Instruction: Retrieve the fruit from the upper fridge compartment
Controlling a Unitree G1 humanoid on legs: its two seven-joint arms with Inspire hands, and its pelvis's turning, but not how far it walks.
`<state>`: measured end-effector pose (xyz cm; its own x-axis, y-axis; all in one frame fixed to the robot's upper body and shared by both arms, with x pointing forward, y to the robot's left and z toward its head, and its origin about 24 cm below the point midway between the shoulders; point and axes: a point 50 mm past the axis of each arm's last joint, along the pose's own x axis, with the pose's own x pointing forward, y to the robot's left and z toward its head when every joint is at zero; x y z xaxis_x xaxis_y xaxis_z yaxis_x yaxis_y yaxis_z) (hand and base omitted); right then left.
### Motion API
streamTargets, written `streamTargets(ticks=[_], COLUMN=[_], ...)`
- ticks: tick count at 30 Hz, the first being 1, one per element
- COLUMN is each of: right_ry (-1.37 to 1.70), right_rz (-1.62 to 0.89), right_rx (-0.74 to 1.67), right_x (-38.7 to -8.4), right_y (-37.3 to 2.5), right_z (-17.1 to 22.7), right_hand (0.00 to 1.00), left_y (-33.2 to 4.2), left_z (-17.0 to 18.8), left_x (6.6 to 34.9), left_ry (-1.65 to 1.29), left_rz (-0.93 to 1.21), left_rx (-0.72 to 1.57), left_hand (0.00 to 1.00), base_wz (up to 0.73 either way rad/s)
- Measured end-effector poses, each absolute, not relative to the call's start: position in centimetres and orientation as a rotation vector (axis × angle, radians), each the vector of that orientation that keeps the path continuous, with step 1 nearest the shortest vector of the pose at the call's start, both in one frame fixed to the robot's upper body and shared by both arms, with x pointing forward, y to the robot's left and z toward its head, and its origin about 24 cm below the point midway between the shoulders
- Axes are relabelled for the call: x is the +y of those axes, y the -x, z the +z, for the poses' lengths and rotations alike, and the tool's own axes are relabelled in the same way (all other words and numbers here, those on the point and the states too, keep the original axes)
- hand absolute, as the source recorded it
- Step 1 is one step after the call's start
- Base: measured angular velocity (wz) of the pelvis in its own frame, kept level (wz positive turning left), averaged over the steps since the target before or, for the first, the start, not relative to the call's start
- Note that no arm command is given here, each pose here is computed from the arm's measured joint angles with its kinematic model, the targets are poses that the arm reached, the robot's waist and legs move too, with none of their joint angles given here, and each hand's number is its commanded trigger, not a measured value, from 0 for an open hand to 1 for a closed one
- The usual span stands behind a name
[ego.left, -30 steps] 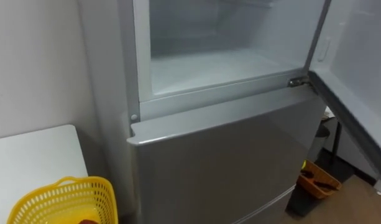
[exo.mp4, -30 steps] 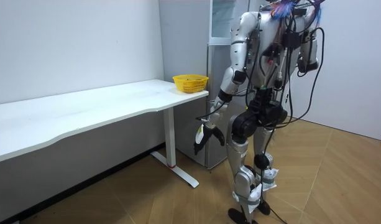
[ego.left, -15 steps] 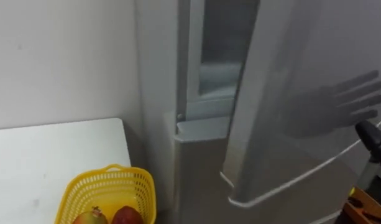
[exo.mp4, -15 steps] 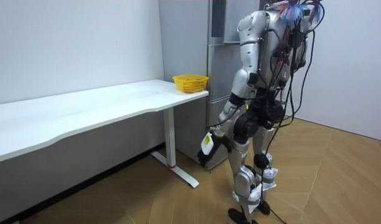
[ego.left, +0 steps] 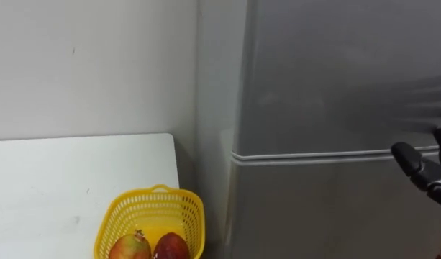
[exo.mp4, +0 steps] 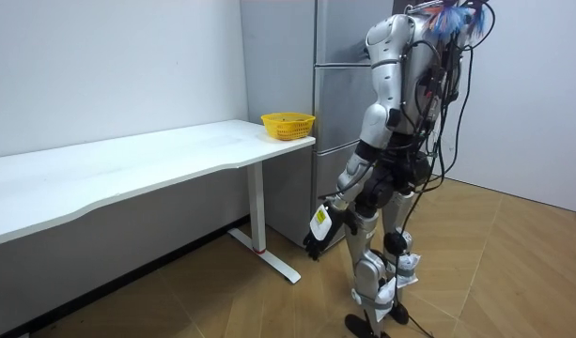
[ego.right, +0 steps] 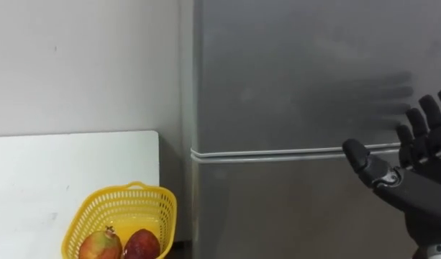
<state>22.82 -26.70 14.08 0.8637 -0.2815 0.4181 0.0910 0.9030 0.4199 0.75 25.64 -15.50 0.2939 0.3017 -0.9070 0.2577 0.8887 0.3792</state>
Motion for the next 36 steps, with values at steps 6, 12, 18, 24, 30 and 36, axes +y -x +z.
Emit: streamTargets(ticks=[6,12,18,24,30,36], right_ry=[-0.401,-0.382,-0.378,-0.370,-0.380,-0.378], right_rz=[-0.201,-0.199,-0.198,-0.200,-0.288,-0.500], right_rx=[-0.494,-0.494,-0.489,-0.487,-0.476,-0.404], right_x=[-26.7,-26.6,-26.6,-26.6,-27.5,-29.4], right_y=[-22.8,-22.8,-22.8,-22.8,-22.6,-21.7], right_z=[14.1,14.1,14.1,14.1,13.8,12.3], right_hand=[0.00,0.00,0.00,0.00,0.00,0.00], left_y=[-0.9,-1.4,-1.7,-2.1,-1.7,-1.0], left_z=[-15.5,-15.4,-15.4,-15.3,-15.3,-15.5], left_x=[25.6,25.7,25.7,25.7,25.8,25.3], left_ry=[-0.510,-0.542,-0.545,-0.548,-0.562,-0.561], left_rz=[0.030,0.011,0.014,0.014,0.036,0.067], left_rx=[1.286,1.269,1.258,1.248,1.248,1.264], left_hand=[0.00,0.00,0.00,0.00,0.00,0.00], base_wz=[0.00,0.02,0.00,0.00,0.00,0.00])
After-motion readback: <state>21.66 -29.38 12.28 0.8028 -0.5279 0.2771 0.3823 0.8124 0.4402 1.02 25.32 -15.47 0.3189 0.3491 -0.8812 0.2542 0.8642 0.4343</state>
